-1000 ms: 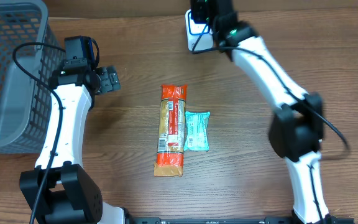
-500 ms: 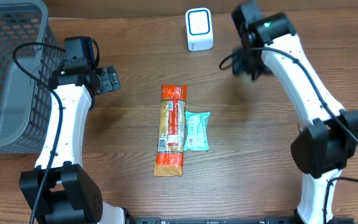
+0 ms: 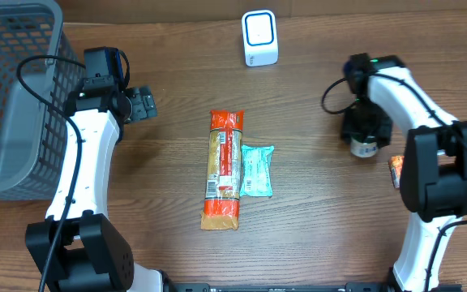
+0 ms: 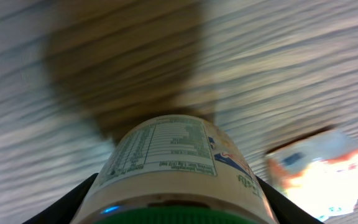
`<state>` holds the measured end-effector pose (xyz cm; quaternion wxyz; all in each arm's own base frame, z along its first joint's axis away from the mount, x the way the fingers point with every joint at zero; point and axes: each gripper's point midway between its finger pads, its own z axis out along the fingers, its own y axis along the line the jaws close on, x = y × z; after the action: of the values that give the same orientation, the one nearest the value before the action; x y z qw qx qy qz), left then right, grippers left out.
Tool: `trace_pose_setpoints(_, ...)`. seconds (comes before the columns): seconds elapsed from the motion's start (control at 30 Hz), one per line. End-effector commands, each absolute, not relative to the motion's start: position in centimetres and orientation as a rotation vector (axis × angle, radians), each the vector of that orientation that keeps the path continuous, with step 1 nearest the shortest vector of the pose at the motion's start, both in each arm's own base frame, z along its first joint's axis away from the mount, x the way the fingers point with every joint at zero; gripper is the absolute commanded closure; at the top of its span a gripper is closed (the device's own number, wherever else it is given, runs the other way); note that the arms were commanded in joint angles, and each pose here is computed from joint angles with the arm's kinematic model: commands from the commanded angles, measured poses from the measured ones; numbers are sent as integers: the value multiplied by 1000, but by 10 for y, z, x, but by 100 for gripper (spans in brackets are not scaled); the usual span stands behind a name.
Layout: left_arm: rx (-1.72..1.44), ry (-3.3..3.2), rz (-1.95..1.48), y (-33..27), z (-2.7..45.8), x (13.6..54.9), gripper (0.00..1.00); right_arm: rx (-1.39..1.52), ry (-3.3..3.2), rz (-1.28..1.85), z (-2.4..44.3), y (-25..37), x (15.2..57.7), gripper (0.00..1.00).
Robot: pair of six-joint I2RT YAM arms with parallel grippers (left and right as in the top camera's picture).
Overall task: Scan the item barcode
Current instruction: 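Carry the jar right and set it down near the orange packet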
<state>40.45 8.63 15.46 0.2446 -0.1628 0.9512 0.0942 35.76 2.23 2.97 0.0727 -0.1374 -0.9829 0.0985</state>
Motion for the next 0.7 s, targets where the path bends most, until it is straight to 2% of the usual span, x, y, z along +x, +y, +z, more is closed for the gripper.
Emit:
trace_pose_setpoints(0.0,-447,2581,262,87,160,408,0,-500,-2955,239,35,12,360,74)
trace_pose_setpoints(0.27,-447,2581,262,87,160,408,0,-554,-2935,234,35,-2,359,57)
trace_pose_setpoints(0.3,-447,2581,262,87,160,408,0,-561,-2934,233,35,-4,359,52)
trace_pose_setpoints(0.37,-447,2581,262,87,160,408,0,-574,-2929,232,35,-7,359,23)
trace_pose_setpoints(0.43,-447,2580,262,87,160,408,0,-579,-2920,233,36,-9,357,0)
trace_pose_setpoints(0.67,-447,2580,262,87,160,408,0,-574,-2905,244,37,-10,353,0)
